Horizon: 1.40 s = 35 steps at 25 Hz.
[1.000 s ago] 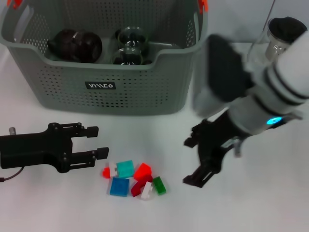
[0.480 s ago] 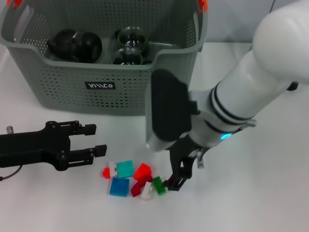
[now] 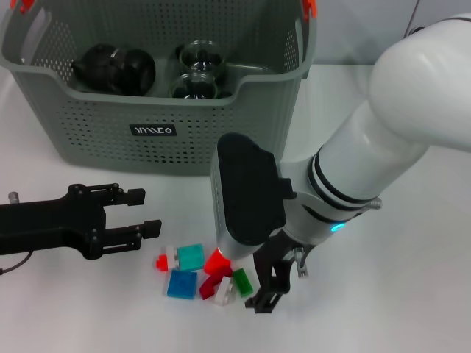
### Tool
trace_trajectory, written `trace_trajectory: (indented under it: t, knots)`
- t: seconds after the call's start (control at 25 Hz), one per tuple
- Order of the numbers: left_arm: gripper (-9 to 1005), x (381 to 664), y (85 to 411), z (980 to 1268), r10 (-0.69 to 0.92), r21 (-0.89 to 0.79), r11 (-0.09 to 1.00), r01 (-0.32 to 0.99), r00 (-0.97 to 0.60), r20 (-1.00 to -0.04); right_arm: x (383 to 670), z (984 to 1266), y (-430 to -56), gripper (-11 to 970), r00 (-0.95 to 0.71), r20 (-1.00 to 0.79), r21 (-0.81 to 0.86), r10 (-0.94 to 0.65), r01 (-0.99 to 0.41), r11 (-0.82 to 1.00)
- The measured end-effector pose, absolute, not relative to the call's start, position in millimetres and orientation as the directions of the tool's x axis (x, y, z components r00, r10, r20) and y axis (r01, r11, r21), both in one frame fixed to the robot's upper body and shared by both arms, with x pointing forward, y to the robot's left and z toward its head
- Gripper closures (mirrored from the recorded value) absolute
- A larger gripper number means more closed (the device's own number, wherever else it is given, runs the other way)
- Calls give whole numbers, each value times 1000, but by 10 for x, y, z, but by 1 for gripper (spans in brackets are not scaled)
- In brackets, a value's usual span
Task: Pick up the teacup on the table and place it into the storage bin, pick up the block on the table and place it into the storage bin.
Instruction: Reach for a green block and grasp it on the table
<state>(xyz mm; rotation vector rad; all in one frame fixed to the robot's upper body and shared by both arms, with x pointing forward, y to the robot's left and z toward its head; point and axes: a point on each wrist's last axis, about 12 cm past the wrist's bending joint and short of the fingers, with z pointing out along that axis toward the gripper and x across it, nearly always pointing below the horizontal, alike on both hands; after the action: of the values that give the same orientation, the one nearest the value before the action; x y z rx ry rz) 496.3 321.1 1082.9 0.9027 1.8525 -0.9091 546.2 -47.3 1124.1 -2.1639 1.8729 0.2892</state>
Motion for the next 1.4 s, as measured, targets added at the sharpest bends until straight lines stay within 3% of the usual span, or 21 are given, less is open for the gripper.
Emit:
trace_trajectory:
  t: [0.88, 1.08, 1.4]
  knots:
    - [334, 4960, 3209, 10824, 227, -229, 471, 852, -368, -902, 5497, 11089, -442, 15, 142, -306, -6, -941, -989, -147]
    - [334, 4957, 3211, 10822, 227, -230, 471, 852, -369, -902, 5499, 11088, -439, 173, 142, -306, -6, -942, -989, -147]
    - [334, 4937, 3226, 10817, 228, -229, 473, 851, -369, -901, 5499, 11087, -439, 278, 142, -306, -7, -941, -989, -147]
